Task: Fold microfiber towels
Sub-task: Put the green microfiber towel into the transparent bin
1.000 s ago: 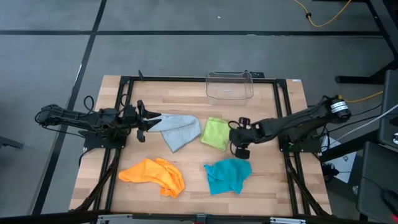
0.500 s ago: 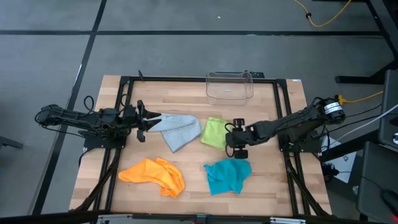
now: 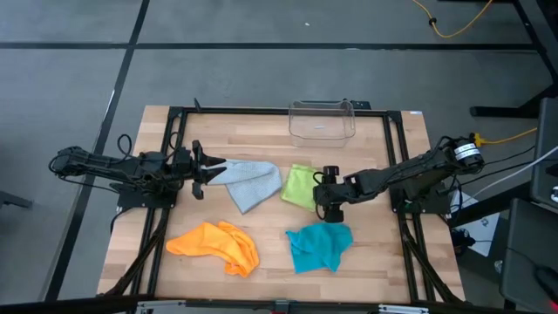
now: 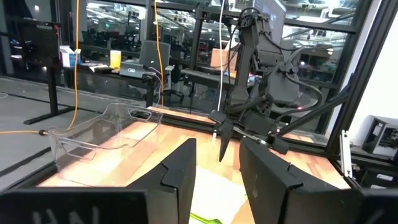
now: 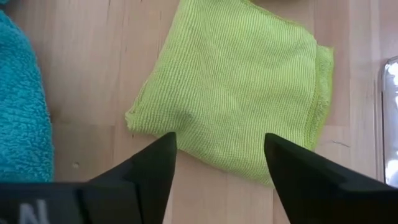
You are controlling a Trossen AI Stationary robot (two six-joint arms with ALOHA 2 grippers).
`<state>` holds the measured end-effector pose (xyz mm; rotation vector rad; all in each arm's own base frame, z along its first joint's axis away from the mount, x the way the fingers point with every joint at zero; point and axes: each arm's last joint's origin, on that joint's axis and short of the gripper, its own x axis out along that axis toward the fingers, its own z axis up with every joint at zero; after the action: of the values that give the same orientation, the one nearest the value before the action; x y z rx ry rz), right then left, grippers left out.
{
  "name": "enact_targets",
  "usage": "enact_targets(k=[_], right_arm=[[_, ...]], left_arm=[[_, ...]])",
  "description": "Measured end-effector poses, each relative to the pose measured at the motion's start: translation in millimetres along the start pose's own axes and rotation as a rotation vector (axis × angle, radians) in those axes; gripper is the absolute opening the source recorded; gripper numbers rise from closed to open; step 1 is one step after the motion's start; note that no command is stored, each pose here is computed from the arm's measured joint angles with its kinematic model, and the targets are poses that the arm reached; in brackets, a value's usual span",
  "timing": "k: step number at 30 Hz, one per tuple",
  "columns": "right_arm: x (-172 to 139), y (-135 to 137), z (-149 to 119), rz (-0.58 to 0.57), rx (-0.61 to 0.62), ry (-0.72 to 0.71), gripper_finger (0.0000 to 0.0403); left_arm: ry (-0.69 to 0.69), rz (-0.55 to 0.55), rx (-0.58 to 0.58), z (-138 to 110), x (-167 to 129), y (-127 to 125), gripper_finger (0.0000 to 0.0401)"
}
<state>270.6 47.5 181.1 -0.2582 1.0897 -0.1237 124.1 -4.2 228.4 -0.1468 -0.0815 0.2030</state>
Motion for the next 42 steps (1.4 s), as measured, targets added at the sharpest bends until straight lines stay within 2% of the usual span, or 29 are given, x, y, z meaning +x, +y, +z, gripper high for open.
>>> enact_targets(k=[6,16,22,25,28,32,34,38,42], right_arm=[[0.0,0.0,-0.1,0.0,0.001,0.001,0.0252],[0.0,0.0,0.0,0.0,0.002,0.0,0.0252],[0.0,1.1,-0.1,0.037,0.001,0.002,0.0252],[-0.4,3.8,-3.2,0.126,-0.055,0.033,0.0252],[-1.8,8.9,-5.4,0.204,-0.167,0.042,0.0252],[-2.0,15.2,-7.9,0.226,-0.301,0.025,0.0252],[0.4,17.7,-13.9,0.194,-0.359,0.043,0.0252],[9.8,17.6,-26.7,0.05,-0.455,0.098,0.0252],[17.8,18.9,-28.7,-0.033,-0.482,0.097,0.0252]], left_arm=[[0.071,0.009,0.032,-7.1,-0.2,1.0,0.0115],[0.107,0.01,-0.003,-11.2,1.5,0.2,0.0115],[0.014,-0.027,0.095,-2.0,2.9,-2.2,0.0115],[0.009,-0.063,0.131,-1.5,3.4,-3.5,0.0115],[0.012,-0.063,0.121,-1.8,3.4,-3.4,0.0115],[0.009,-0.064,0.113,-1.5,3.4,-3.5,0.0115],[0.009,-0.064,0.109,-1.5,3.4,-3.5,0.0115],[0.013,-0.067,0.057,-1.7,3.4,-3.6,0.0115],[0.026,-0.093,0.001,-2.5,3.4,-4.3,0.0115]])
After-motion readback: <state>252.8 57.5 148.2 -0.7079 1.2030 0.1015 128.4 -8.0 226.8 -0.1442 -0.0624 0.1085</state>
